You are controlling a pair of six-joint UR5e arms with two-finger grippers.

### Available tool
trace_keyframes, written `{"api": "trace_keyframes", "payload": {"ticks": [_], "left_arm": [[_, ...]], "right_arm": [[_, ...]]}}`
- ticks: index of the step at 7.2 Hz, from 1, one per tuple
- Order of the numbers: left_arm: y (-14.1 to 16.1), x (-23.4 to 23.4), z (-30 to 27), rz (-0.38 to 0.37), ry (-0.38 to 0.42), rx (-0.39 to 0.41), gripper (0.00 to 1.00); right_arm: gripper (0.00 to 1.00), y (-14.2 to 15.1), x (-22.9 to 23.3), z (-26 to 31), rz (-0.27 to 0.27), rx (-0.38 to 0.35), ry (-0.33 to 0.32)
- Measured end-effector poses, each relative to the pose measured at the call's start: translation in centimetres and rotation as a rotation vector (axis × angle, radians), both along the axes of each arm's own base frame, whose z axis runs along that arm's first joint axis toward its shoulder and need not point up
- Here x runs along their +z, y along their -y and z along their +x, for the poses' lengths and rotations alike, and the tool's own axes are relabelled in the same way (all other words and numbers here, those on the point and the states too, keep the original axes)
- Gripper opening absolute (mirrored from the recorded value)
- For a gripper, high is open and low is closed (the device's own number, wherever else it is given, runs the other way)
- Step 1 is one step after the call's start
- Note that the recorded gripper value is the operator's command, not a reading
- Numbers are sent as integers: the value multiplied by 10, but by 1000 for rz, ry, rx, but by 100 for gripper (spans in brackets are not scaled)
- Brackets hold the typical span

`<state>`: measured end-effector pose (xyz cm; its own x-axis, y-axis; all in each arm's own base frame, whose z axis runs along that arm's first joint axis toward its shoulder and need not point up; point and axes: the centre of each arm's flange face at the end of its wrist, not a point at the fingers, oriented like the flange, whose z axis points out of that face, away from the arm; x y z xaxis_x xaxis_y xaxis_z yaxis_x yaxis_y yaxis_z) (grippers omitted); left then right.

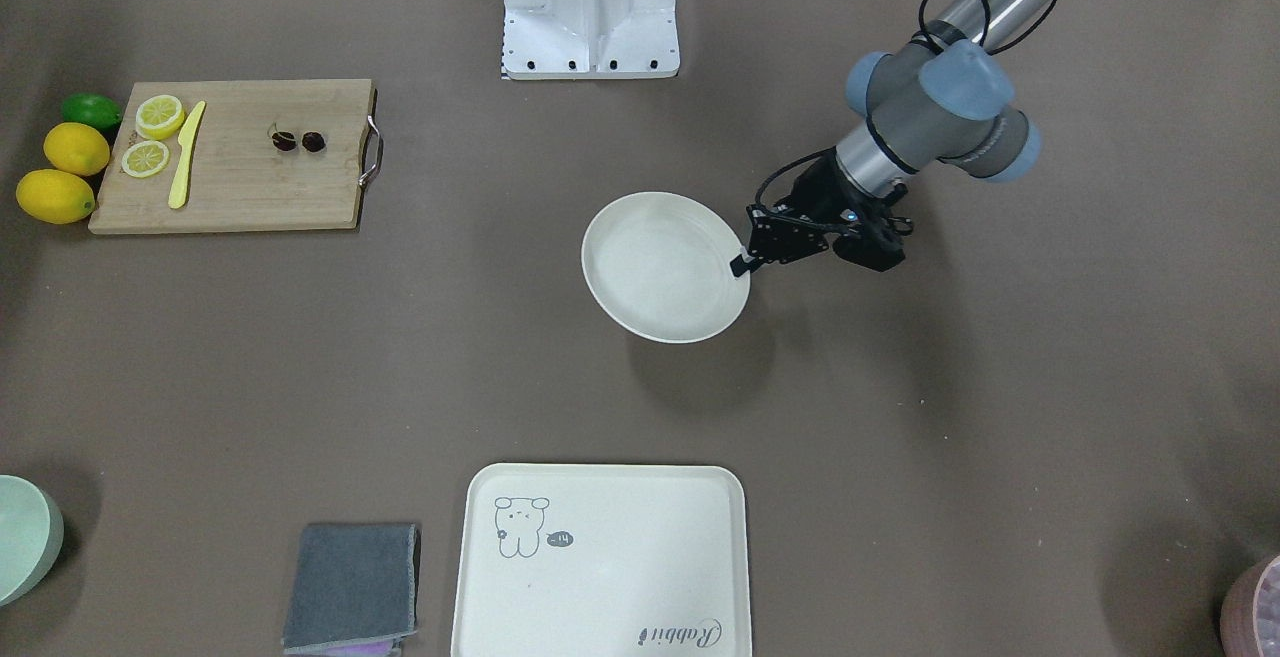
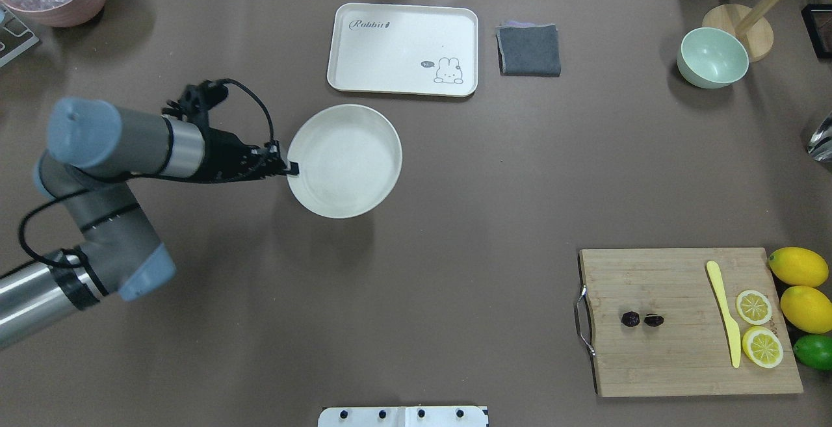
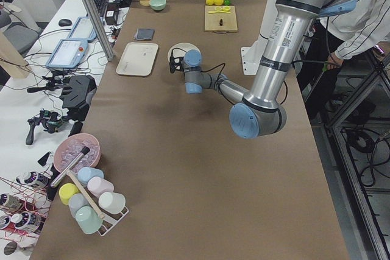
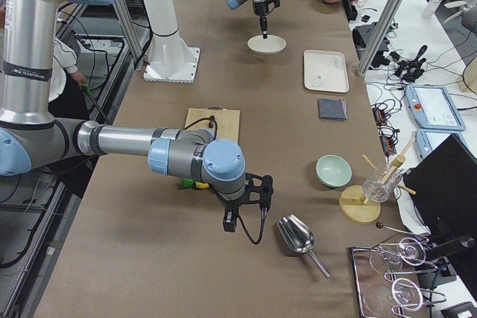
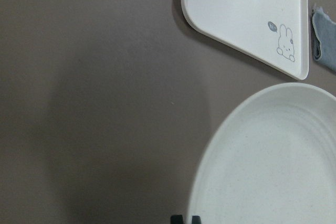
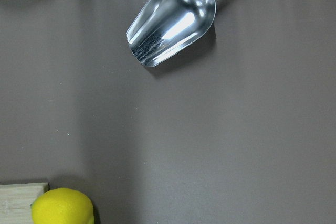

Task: Place red cherry on plate
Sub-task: 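Slide the white plate with the left gripper toward the table center, then release the plate with the left gripper while the right arm reaches toward the board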

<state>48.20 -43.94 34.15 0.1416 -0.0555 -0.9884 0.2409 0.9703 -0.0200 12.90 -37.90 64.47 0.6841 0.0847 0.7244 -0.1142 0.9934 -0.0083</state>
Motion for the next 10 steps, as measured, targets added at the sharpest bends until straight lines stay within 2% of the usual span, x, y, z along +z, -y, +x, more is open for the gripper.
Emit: {"api": "trace_keyframes", "payload": {"ticks": [2,5,6,7,8,10], "left_arm": [[-20,-31,52,-19,70,-31,0],[-21,-37,68,-41,147,-35,0],[-21,-37,69,-43,152,-33,59],[-22,-41,69,-43,149,-23,98],[-24,-48,66,-39,136,-10,98],[-16,-57,52,-18,122,-20,98]], "right_arm": [[100,0,-1,0,1,0,-1],[100,0,-2,0,2,1,0],[100,1,-3,-2,4,-2,-1],[100,6,-7,-6,13,-13,-2],[100,18,-17,-14,23,-23,-3],[100,47,-69,-49,29,-11,17]]}}
